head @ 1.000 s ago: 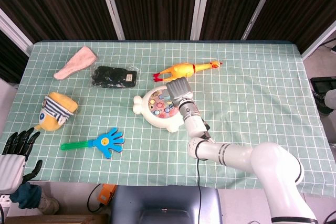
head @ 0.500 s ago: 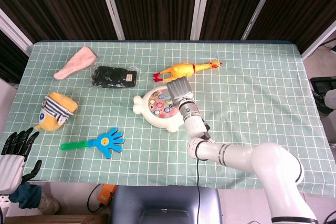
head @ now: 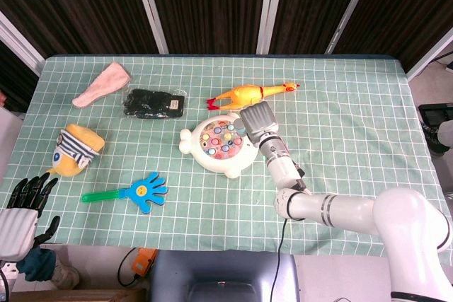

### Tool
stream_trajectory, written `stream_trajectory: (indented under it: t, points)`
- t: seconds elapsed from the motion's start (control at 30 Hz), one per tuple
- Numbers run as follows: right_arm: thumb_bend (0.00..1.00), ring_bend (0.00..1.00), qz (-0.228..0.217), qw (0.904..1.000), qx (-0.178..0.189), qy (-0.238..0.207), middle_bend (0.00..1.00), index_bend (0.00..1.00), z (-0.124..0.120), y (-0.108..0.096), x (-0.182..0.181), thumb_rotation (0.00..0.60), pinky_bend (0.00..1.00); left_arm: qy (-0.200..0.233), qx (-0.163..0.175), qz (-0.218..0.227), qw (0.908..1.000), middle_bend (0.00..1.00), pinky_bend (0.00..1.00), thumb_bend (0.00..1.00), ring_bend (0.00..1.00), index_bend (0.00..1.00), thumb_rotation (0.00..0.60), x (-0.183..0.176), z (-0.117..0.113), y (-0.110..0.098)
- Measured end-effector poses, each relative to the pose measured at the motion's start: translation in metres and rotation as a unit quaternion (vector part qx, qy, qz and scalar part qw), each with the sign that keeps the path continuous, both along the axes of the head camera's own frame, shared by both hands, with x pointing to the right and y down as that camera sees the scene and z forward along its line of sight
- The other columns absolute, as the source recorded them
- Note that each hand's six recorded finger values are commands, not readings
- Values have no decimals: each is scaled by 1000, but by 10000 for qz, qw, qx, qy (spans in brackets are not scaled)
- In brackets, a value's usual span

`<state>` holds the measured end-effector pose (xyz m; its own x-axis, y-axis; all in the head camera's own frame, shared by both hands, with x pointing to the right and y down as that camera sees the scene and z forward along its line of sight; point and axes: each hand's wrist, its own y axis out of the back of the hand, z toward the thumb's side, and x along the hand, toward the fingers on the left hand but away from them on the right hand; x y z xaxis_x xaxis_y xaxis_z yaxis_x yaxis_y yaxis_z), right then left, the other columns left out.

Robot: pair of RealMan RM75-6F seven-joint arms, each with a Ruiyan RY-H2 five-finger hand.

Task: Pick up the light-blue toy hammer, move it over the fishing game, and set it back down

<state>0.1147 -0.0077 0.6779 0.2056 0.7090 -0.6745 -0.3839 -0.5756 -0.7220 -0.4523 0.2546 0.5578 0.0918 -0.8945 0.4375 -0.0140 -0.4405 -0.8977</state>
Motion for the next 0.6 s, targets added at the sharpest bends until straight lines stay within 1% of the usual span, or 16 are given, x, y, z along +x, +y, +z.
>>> stream_trajectory:
  t: [0.23,0.6]
  points:
    - [550,849,-71,9999,-90,33,664,1000,4,6,3,600,1000,-4,-22,23,10000,0,33,389,0,0,600,2,2,0]
    - [550,849,-186,9997,-143,57,664,1000,13,11,-10,600,1000,15,-22,4,10000,0,33,388,0,0,600,0,2,-2]
